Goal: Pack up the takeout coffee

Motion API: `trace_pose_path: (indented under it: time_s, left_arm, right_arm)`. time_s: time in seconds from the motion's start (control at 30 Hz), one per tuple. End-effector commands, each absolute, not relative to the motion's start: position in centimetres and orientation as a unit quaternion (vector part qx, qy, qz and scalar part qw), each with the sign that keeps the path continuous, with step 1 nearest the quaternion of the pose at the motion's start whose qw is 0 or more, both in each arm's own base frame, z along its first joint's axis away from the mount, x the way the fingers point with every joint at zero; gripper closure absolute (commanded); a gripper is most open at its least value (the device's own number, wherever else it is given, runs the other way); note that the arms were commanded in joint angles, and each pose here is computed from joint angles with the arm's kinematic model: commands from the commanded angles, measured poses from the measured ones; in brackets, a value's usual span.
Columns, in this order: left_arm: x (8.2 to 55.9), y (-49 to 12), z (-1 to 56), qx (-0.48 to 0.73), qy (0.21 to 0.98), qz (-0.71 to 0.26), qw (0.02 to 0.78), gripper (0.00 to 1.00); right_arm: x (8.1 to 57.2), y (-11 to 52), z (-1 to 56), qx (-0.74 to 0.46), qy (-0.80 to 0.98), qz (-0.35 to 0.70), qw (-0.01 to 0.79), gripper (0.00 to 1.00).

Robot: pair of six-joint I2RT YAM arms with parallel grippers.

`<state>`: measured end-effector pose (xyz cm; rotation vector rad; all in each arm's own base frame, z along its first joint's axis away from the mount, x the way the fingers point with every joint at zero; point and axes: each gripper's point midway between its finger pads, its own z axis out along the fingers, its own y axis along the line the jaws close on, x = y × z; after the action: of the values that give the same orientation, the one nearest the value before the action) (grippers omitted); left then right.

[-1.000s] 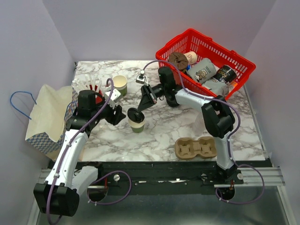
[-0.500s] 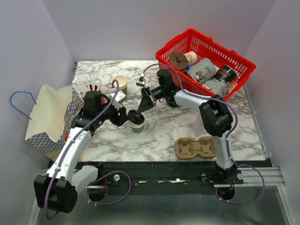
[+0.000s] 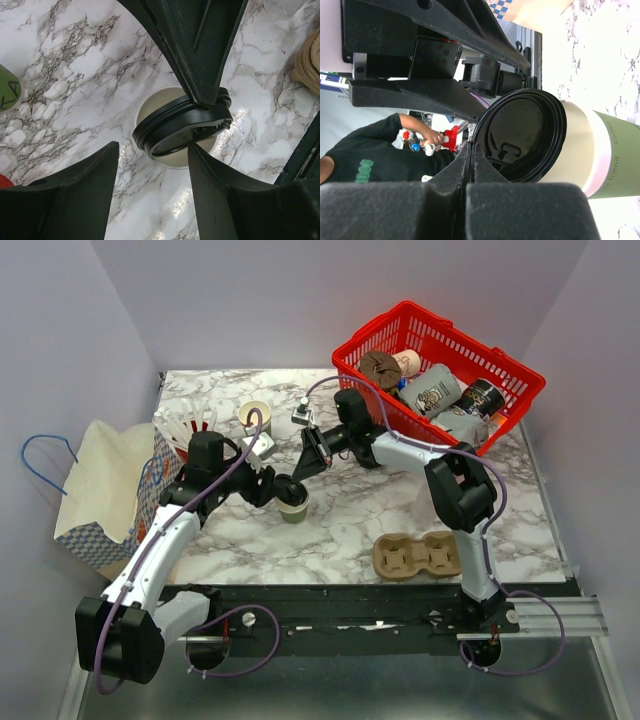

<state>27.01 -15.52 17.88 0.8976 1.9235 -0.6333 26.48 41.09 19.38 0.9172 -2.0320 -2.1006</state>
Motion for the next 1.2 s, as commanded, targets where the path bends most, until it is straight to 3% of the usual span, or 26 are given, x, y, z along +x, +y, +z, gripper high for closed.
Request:
trace_pose_path:
  time_s: [0.0, 0.43, 0.8, 1.17]
  left_arm:
    - [27.5, -15.9, 17.6, 0.373, 0.769, -0.251, 0.454, 0.34]
    - [28.1, -16.6, 17.1, 0.382, 0.765, -0.256, 0.452, 0.34]
    - [28.4, -17.1, 17.2, 0.385, 0.76, -0.263, 0.452, 0.34]
    - [28.3, -17.3, 17.0, 0.384, 0.761, -0.267, 0.45, 0.34]
  right_arm:
    - [27.3, 41.0, 18.1, 0.286, -0.677, -0.678, 0.033, 0.94]
    - [28.1, 40.5, 17.8, 0.276, -0.689, -0.67, 0.021, 0.91]
    - [28.7, 40.1, 17.6, 0.277, -0.696, -0.663, 0.006, 0.79]
    - [29.1, 39.8, 17.1, 0.275, -0.708, -0.65, -0.005, 0.76]
